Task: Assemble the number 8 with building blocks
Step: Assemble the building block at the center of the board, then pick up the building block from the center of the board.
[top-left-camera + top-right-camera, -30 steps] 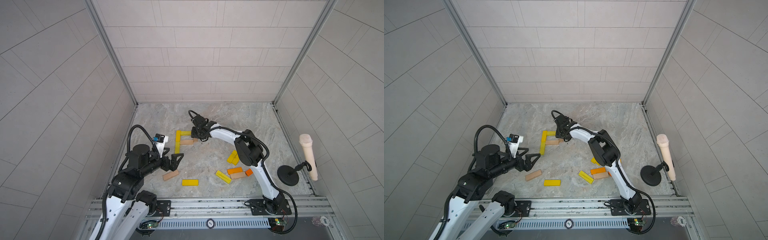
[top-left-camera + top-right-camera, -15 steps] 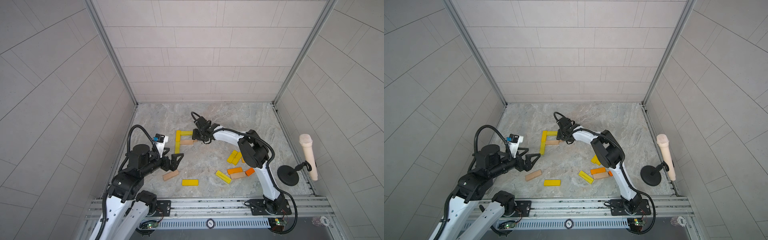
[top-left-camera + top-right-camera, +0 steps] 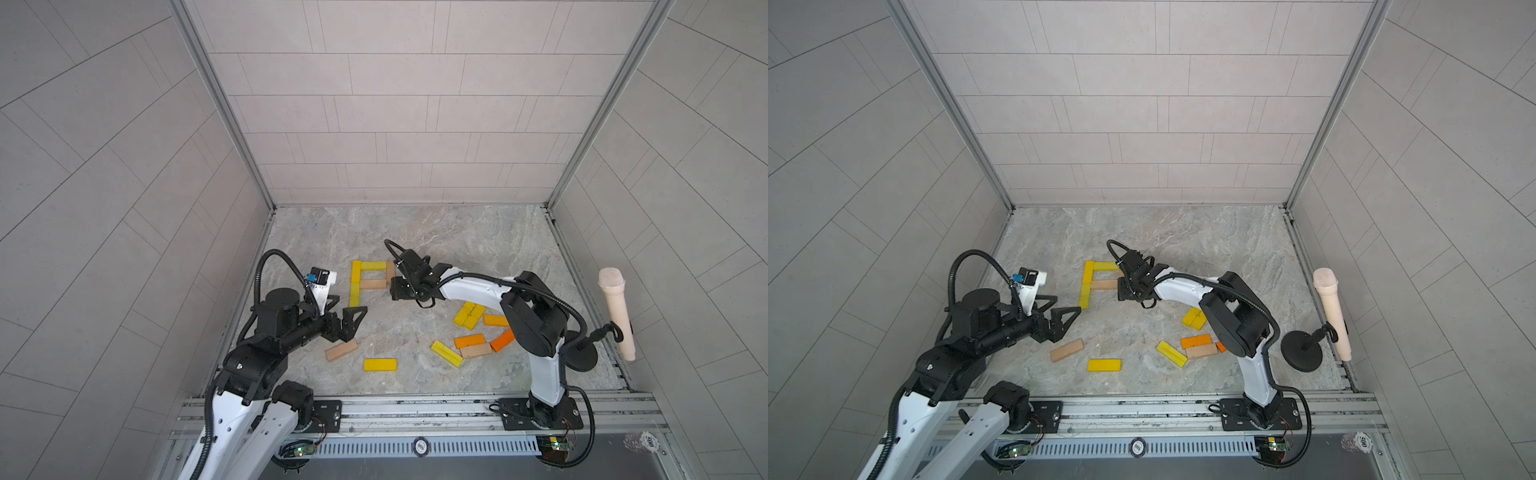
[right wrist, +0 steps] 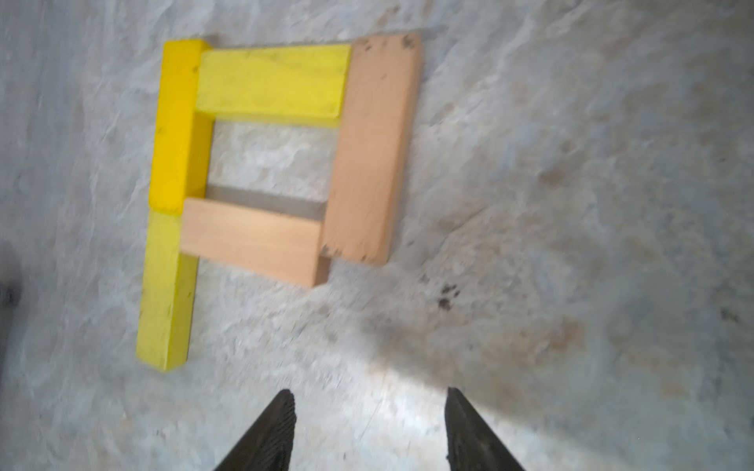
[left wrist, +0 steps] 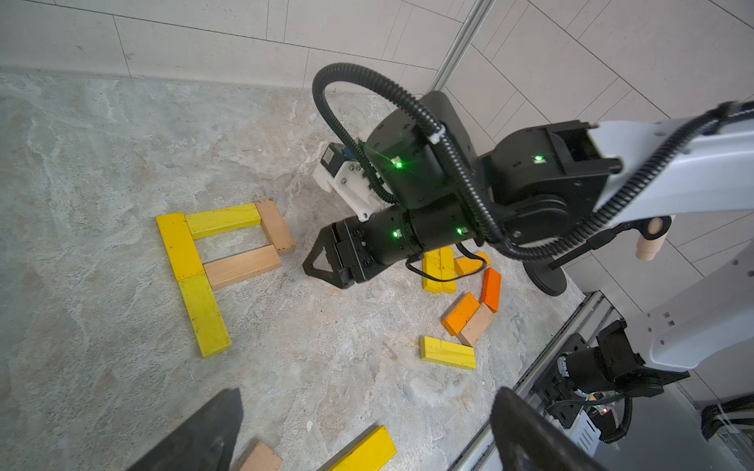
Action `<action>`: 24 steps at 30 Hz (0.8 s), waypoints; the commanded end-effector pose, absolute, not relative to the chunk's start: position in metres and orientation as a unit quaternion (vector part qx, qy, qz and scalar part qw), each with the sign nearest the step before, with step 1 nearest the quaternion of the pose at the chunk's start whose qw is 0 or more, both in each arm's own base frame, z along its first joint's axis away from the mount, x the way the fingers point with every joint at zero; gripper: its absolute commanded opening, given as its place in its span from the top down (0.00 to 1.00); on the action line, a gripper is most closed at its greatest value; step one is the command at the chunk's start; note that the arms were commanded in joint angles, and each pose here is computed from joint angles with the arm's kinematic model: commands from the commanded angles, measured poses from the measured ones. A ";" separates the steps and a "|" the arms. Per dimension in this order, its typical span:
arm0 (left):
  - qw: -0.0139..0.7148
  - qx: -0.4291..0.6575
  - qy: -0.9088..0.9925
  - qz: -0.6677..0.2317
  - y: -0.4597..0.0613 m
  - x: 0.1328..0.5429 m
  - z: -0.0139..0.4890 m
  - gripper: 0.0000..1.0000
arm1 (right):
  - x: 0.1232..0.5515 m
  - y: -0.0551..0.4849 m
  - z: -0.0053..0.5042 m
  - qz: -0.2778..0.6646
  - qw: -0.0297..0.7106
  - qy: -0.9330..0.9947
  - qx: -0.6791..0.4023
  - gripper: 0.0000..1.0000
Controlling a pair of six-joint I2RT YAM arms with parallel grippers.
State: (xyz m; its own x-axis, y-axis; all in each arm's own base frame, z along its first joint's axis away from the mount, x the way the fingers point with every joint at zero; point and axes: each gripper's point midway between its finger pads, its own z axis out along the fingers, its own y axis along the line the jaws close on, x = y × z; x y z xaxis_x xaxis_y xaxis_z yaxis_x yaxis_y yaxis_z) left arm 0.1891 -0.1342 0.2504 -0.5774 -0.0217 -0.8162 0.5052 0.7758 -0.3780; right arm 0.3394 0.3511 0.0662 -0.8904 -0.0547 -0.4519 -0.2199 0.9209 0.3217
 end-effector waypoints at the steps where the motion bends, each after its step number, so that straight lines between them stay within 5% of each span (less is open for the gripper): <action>1: 0.438 0.138 0.838 -0.295 -0.131 0.190 0.248 0.00 | 0.305 0.352 0.078 0.138 0.238 0.949 -0.153 0.39; 11: 0.468 0.143 0.823 -0.288 -0.126 0.183 0.260 0.00 | 0.218 0.368 0.082 0.116 0.216 0.921 -0.301 0.39; 24: 0.502 0.221 0.758 -0.354 -0.145 0.149 0.293 0.03 | 0.164 0.369 0.065 0.104 0.167 0.885 -0.421 0.33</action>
State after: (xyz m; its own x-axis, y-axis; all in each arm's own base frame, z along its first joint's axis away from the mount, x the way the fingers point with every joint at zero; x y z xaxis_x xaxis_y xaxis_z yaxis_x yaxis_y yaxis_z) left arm 0.1607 -0.1340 0.2794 -0.4561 -0.0385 -0.8891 0.6002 0.7243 -0.3393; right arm 0.1747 0.3715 0.0609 -0.6399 -0.6563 -0.3998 -0.7339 0.6762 0.0646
